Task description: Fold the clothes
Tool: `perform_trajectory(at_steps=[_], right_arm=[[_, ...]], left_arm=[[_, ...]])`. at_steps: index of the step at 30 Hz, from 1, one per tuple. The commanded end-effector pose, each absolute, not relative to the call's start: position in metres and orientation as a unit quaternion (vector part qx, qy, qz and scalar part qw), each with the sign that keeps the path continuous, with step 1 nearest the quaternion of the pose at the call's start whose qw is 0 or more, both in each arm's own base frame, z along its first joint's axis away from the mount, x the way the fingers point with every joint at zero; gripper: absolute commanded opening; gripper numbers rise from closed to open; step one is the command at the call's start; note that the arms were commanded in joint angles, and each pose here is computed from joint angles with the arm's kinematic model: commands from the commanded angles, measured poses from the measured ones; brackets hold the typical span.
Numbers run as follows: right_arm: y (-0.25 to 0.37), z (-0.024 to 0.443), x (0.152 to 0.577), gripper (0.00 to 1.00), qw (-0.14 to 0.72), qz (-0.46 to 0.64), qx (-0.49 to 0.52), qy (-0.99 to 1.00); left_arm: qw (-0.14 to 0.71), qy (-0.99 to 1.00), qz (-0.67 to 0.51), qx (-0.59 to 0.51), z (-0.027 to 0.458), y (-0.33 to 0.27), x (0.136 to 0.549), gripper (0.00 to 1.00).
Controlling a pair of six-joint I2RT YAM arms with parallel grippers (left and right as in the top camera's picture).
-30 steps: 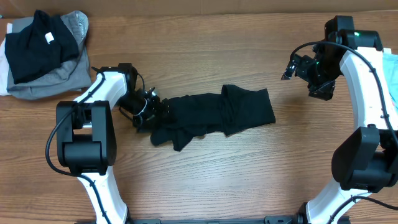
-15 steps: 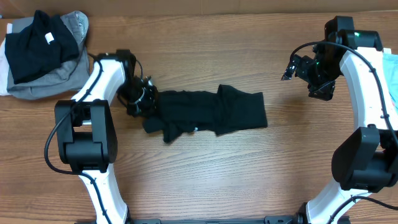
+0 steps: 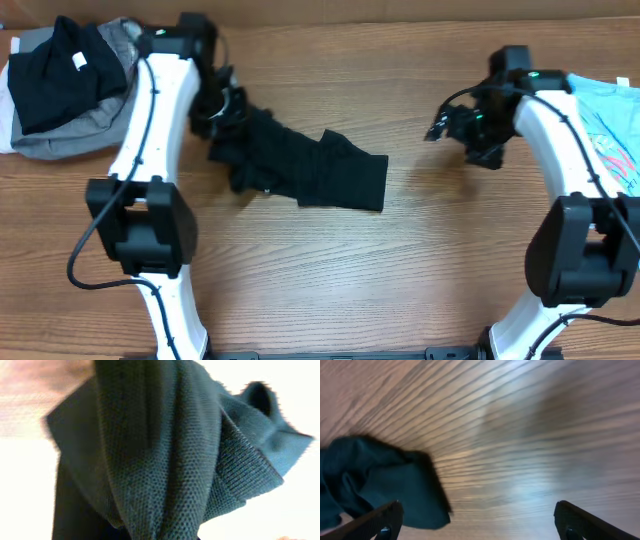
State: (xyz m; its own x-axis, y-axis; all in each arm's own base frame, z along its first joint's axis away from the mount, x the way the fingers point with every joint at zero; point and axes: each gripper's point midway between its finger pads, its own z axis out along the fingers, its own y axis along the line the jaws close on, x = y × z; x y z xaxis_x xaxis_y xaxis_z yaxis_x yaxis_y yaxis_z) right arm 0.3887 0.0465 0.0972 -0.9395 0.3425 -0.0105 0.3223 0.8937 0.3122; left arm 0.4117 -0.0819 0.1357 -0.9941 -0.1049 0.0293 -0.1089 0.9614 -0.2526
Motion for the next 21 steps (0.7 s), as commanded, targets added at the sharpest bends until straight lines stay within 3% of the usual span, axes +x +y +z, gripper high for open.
perform_trajectory(at_steps=[1,12,21], right_arm=[[0.077,0.086,0.384,1.00,0.039,0.170,0.136,0.975],[0.102,0.025,0.364,1.00,-0.024,0.179,0.153,0.972],[0.094,0.019,0.369,1.00,-0.023,0.180,0.166,0.969]], left_arm=[[-0.039,-0.988,0.147,0.009,0.158,-0.134,0.425,0.05],[-0.085,-0.974,0.184,-0.097,0.162,-0.254,0.412,0.11],[-0.029,-0.973,0.167,-0.154,0.115,-0.305,0.377,0.15]])
